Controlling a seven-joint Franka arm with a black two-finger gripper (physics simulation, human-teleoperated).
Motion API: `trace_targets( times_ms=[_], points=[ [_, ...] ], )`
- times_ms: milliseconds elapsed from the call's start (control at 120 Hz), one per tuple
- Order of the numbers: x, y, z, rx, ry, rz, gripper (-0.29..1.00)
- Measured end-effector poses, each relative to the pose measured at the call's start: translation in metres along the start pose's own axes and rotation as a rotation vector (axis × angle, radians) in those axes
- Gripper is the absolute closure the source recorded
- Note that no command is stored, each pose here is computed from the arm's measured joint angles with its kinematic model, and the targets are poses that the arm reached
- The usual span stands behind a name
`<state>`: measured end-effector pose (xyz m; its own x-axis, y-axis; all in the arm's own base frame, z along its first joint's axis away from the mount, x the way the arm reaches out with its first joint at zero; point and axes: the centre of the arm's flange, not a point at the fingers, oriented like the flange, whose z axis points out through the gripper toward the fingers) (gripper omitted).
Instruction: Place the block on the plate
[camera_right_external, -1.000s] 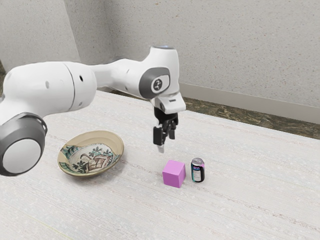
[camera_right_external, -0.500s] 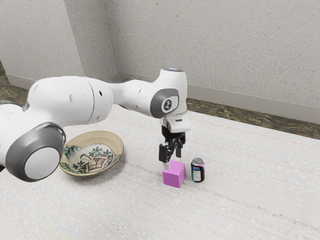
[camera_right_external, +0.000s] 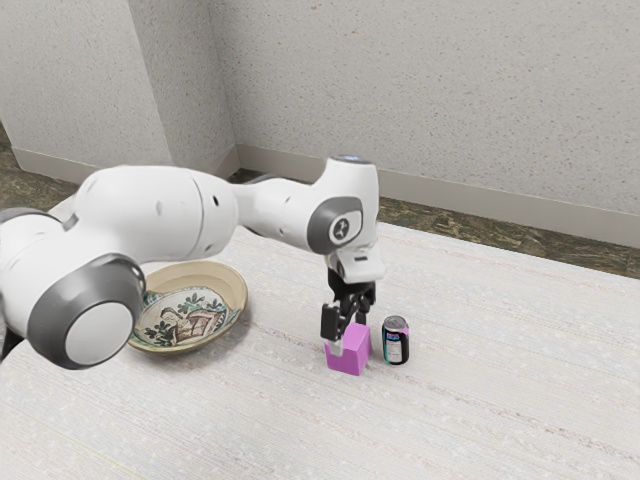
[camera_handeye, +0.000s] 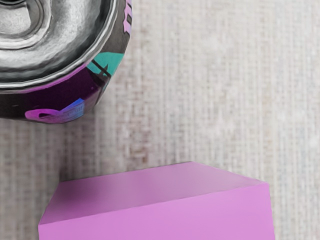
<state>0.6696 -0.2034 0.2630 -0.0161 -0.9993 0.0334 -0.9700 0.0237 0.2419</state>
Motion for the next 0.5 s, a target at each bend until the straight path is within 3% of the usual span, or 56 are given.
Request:
trace_targets(
  times_ms=[92, 308, 500],
  points=[
    [0.0, -0.001, 0.006, -0.007, 0.002, 0.002, 0.0],
    [0.0, -0.002, 0.006, -0.006, 0.012, 0.0, 0.18],
    [-0.004, 0.003, -0.023, 0.032, 0.029, -0.003, 0.28]
  ],
)
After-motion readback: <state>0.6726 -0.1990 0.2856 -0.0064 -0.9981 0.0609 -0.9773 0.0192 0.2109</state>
